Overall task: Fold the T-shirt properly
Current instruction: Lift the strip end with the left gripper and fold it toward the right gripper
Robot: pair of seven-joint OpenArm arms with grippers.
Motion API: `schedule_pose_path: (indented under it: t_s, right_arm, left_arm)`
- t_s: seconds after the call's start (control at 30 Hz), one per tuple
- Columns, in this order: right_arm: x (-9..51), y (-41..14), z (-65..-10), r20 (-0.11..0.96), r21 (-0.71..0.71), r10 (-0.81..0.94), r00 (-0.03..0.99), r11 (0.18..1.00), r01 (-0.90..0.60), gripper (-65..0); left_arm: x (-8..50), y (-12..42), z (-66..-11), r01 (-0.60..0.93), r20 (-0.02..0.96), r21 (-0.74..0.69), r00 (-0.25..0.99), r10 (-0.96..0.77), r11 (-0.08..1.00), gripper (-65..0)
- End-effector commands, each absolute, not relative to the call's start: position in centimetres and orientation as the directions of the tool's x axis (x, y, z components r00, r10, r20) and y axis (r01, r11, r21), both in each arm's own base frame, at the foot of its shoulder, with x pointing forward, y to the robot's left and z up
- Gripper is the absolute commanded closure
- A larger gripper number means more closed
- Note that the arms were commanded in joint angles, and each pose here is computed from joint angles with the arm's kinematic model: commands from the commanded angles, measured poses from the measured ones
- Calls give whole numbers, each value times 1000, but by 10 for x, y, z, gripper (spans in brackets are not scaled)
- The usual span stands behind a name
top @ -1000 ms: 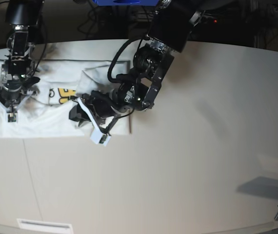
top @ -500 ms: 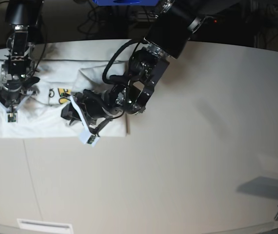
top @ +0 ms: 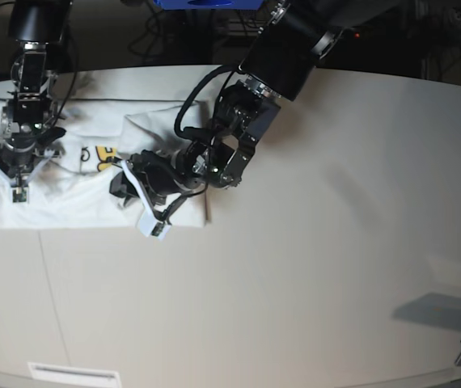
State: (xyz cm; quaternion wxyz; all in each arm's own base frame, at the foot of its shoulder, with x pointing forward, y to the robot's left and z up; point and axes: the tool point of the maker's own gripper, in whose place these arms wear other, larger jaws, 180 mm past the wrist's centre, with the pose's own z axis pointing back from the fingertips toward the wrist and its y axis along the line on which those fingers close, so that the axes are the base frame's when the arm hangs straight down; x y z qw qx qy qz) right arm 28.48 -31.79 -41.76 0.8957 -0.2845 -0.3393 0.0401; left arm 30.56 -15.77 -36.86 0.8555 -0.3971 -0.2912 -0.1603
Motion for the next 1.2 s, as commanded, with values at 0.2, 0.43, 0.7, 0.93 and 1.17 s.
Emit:
schedule_pose_path:
  t_s: [0.2, 0.43, 0.7, 0.93, 1.17]
  right_arm:
    - [284, -323, -416, 576, -540, 257, 776, 832, 125, 0]
    - [285, -322, -416, 576, -540, 258, 776, 832, 124, 0]
    - [283, -323, -416, 574, -541, 256, 778, 832, 125, 0]
    - [282, -323, -418, 570, -542, 259, 780, 832, 120, 0]
    - [274, -323, -434, 538, -535, 244, 807, 838, 103, 0]
  left_arm:
    - [314, -168, -347, 536, 662, -595, 749, -13, 599, 0]
    - [308, -180, -339, 585, 688, -574, 724, -50, 573, -101]
    - [286, -223, -315, 725, 787, -502, 609, -98, 471, -247]
    - [278, -237, -280, 831, 867, -449, 494, -65, 328, -247]
    - [292, -242, -214, 912, 945, -320, 327, 14, 257, -247]
